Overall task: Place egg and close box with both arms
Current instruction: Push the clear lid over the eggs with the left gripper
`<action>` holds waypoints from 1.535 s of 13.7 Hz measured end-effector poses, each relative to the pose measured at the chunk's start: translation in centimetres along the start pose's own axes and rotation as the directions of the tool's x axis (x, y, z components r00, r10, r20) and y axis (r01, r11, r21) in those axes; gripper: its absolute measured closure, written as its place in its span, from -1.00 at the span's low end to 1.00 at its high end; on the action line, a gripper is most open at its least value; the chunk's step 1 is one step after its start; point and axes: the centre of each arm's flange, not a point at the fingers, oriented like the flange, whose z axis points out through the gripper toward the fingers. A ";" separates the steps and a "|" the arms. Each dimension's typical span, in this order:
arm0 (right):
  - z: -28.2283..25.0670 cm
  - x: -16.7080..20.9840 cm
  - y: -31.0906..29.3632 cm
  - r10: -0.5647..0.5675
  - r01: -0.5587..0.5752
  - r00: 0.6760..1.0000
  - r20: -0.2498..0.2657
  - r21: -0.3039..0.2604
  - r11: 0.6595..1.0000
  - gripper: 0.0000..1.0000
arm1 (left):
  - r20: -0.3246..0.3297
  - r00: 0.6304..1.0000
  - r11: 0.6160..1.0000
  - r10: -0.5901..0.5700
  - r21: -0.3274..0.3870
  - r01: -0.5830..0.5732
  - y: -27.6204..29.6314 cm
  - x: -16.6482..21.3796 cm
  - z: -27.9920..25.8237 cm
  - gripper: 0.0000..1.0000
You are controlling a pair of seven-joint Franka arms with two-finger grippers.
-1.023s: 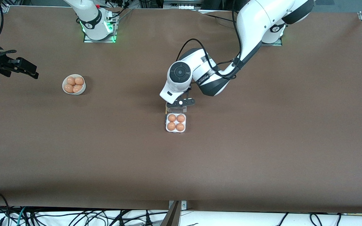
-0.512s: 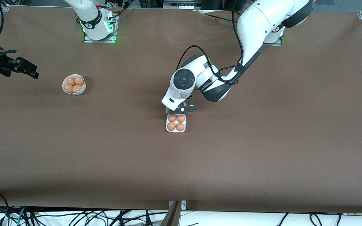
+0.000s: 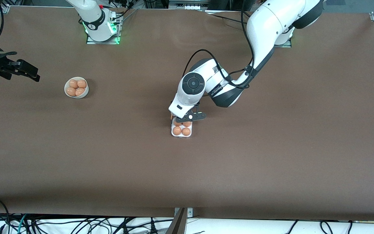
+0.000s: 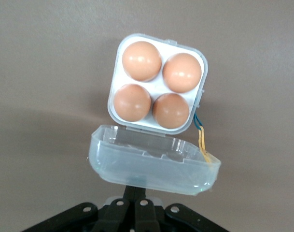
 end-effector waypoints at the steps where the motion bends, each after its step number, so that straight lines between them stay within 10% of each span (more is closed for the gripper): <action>1: 0.0 0.0 0.0 0.000 0.000 1.000 0.000 0.000 1.000 -1.00 | -0.005 1.000 1.000 0.005 -0.001 -0.005 -0.1 0.3 -0.2 0.98; 21: 0.0 0.0 0.0 0.000 0.000 1.000 0.000 0.000 1.000 -1.00 | -0.089 0.995 0.999 -0.039 -0.031 0.036 -1.0 4.4 1.5 0.98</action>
